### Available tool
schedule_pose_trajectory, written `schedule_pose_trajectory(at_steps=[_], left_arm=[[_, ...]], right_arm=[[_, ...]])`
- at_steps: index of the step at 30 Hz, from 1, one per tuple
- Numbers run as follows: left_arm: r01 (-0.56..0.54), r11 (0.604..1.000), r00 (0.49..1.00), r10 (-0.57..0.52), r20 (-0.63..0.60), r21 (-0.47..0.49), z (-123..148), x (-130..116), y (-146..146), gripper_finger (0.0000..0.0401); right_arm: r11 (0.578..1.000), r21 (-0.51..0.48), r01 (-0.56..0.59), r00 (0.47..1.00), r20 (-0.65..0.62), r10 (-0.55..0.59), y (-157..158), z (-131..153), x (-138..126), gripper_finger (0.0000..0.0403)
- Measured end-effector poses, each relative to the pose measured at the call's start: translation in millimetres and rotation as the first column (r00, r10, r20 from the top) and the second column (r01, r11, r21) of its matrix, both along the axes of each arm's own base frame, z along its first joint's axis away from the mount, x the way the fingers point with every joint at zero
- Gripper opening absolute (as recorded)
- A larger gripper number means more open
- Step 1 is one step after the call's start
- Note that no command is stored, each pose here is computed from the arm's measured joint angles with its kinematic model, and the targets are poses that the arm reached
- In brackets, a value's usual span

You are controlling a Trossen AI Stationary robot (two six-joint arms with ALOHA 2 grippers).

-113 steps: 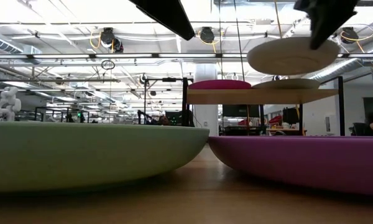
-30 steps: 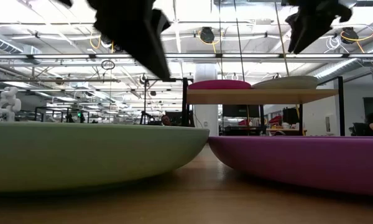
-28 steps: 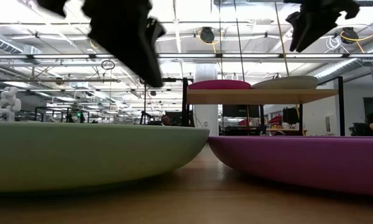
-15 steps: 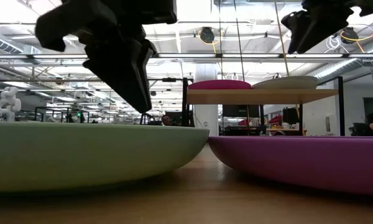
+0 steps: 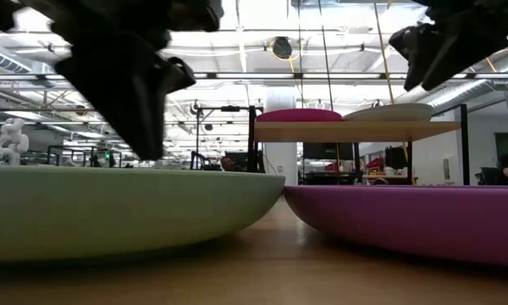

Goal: Place and stack plates onto a shelf
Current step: Stack the green plate on top of the pink plate on the shelf

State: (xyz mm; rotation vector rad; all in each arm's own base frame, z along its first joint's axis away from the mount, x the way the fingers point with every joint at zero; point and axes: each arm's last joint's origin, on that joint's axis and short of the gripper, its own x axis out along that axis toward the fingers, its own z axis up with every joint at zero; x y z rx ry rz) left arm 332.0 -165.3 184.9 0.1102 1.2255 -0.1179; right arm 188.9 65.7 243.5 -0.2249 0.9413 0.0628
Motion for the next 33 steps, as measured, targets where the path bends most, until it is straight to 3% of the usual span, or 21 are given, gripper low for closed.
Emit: schedule_pose_trajectory(at_steps=[12,21,27,33], left_arm=[[0.206,0.978,0.974,-0.207,-0.094,-0.028,-1,-42,-56,0.007],[0.24,0.97,0.96,-0.242,-0.142,-0.026,0,-67,-78,0.007],[0.456,0.89,0.884,-0.451,-0.124,0.005,0,-86,-98,0.007],[0.517,0.825,0.852,-0.522,-0.044,0.228,1,-96,-110,0.0074]], right_arm=[[0.999,0.05,0.003,1.0,0.029,-0.005,11,-29,3,0.0139],[0.996,0.091,-0.011,0.998,0.063,0.005,11,-44,2,0.0118],[0.995,0.098,-0.01,0.997,0.076,0.002,11,-49,2,0.0097],[0.995,0.098,-0.012,0.997,0.081,0.004,11,-49,2,0.0087]])
